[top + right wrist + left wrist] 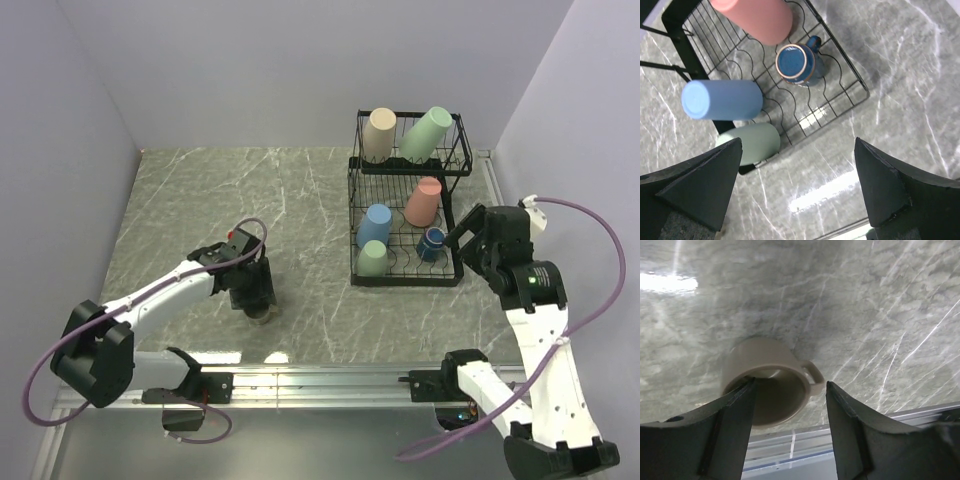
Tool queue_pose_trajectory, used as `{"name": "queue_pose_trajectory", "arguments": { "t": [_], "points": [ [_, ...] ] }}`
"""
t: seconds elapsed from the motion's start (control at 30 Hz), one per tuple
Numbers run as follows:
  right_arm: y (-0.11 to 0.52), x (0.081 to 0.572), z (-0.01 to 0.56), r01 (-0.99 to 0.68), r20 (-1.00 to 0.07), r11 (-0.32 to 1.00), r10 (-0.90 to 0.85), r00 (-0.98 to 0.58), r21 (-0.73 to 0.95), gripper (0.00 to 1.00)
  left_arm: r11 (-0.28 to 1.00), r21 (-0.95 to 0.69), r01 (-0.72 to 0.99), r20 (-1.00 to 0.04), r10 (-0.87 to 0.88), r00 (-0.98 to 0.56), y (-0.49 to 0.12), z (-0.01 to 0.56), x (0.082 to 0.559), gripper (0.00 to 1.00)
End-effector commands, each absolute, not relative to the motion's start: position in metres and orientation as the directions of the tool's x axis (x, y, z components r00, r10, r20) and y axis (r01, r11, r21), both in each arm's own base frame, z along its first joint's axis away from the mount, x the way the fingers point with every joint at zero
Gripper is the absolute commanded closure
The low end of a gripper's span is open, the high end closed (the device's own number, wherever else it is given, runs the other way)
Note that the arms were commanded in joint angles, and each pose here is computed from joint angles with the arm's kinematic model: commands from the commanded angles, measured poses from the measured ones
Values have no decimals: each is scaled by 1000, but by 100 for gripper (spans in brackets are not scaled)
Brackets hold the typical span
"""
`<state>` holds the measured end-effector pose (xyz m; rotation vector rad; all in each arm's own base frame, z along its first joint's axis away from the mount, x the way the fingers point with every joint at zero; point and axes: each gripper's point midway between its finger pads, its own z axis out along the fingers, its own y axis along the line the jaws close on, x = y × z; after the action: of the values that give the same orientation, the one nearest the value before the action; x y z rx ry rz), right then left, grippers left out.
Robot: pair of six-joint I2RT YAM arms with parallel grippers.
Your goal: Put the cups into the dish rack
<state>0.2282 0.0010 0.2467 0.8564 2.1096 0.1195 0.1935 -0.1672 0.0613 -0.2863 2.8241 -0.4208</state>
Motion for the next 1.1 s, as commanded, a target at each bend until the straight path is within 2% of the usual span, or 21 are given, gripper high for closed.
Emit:
{"name": "queue_pose_trajectory", "arguments": {
  "t": [0.0, 0.17, 0.33, 0.43, 0.47, 0.53, 0.57, 0.6, 0.93, 1.07],
  "points": [
    [-3, 213, 249, 526, -683, 777, 593, -426, 347, 0, 932, -345, -109, -288, -216, -933, -184, 71, 208, 37],
    [-5, 198, 245, 517, -691, 790, 575, -438, 330, 0, 946, -303, -113, -276, -201, -940, -188, 59, 207, 37],
    [-8, 188, 243, 511, -702, 802, 556, -445, 311, 0, 957, -266, -113, -261, -184, -948, -189, 52, 208, 49],
    [-7, 185, 241, 503, -700, 807, 552, -454, 310, 0, 960, -257, -112, -252, -178, -951, -189, 49, 205, 65],
    [-6, 184, 240, 500, -698, 807, 554, -455, 314, 0, 964, -238, -119, -273, -184, -944, -185, 49, 209, 77],
    [-5, 183, 239, 494, -697, 811, 550, -460, 314, 0, 964, -236, -120, -273, -184, -944, -183, 48, 208, 87],
    [-5, 183, 240, 492, -698, 812, 549, -460, 314, 0, 964, -234, -123, -273, -187, -944, -183, 47, 208, 97],
    [-5, 183, 239, 489, -697, 815, 545, -465, 311, 0, 965, -234, -120, -269, -183, -946, -182, 46, 205, 99],
    [6, 188, 239, 432, -691, 837, 531, -491, 335, 0, 957, -278, -77, -306, -165, -938, -183, 62, 197, 99],
    [19, 194, 260, 336, -715, 855, 516, -471, 396, 1, 925, -379, -2, -374, -155, -914, -196, 106, 198, 99]
  ]
}}
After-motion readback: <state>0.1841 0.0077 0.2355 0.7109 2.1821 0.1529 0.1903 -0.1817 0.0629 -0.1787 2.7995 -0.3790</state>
